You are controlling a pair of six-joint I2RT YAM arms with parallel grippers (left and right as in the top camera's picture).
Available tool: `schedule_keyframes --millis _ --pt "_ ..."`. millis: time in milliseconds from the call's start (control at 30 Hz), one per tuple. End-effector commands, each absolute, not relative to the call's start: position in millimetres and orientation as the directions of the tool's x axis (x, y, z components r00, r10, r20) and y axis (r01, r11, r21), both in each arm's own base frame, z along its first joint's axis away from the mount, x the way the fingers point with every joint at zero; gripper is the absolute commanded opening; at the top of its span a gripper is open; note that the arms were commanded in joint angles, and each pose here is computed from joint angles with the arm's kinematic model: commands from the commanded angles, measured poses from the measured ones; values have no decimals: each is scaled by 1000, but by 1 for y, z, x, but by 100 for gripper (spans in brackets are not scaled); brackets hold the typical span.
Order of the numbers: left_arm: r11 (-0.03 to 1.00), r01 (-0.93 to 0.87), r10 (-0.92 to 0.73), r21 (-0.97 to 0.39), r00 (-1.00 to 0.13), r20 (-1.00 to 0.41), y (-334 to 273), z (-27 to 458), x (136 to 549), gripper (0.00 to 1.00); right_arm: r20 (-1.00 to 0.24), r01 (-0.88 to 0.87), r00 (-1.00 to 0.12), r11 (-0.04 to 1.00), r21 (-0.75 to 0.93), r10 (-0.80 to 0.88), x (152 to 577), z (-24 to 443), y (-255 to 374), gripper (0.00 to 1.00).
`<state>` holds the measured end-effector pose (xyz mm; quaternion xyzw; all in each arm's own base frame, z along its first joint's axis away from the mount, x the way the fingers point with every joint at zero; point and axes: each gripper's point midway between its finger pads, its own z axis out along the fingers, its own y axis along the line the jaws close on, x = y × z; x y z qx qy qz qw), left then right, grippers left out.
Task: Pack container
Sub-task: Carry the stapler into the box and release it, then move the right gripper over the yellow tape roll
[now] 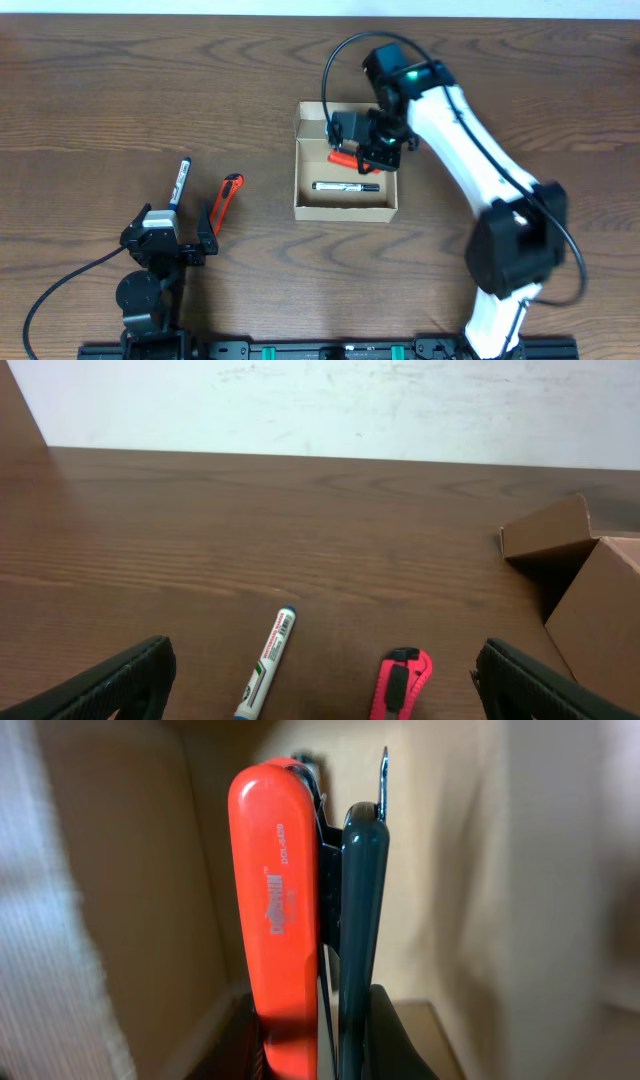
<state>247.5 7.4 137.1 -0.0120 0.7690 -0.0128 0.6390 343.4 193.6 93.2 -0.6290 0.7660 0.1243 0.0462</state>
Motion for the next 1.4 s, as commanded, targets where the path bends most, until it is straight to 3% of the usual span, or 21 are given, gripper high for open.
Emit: schedule_keyframes --millis 0,333,400,467,533,700,833,1100,1267,1333,1367 --pt "999 17 -46 -51 -227 -973 3 121 246 95 -193 -973 -174 138 185 -966 338 66 198 1" --pt "999 16 -46 -51 -228 -973 4 121 246 95 -143 -955 -191 150 256 -971 336 21 201 1" --pt "999 16 -46 -51 -228 -973 4 121 246 96 -139 -954 -204 165 249 -969 338 21 202 8" --pt "999 16 -46 -51 -228 -973 4 121 246 95 -128 -953 -219 184 241 -967 339 22 201 28" --pt "999 16 -46 -51 -228 -973 4 121 246 95 -115 -949 -236 204 239 -965 340 21 199 36" --pt "999 16 -46 -51 -228 -973 4 121 246 95 -110 -947 -255 225 230 -961 341 25 199 41" --pt "999 13 -46 -50 -228 -973 4 121 246 95 -123 -959 -252 231 165 -960 348 47 200 44" --pt "999 9 -45 -48 -228 -973 5 121 246 95 -280 -959 -213 256 -125 -936 378 155 195 54" --pt "999 9 -46 -49 -228 -973 5 121 246 95 -354 -762 -311 454 -461 -882 421 241 156 63" --pt "999 9 -46 -49 -228 -973 5 121 246 95 -501 -538 -416 650 -537 -759 446 288 132 63" --pt "999 9 -46 -49 -228 -973 5 121 246 95 -608 -376 -474 771 -514 -637 456 311 113 57"
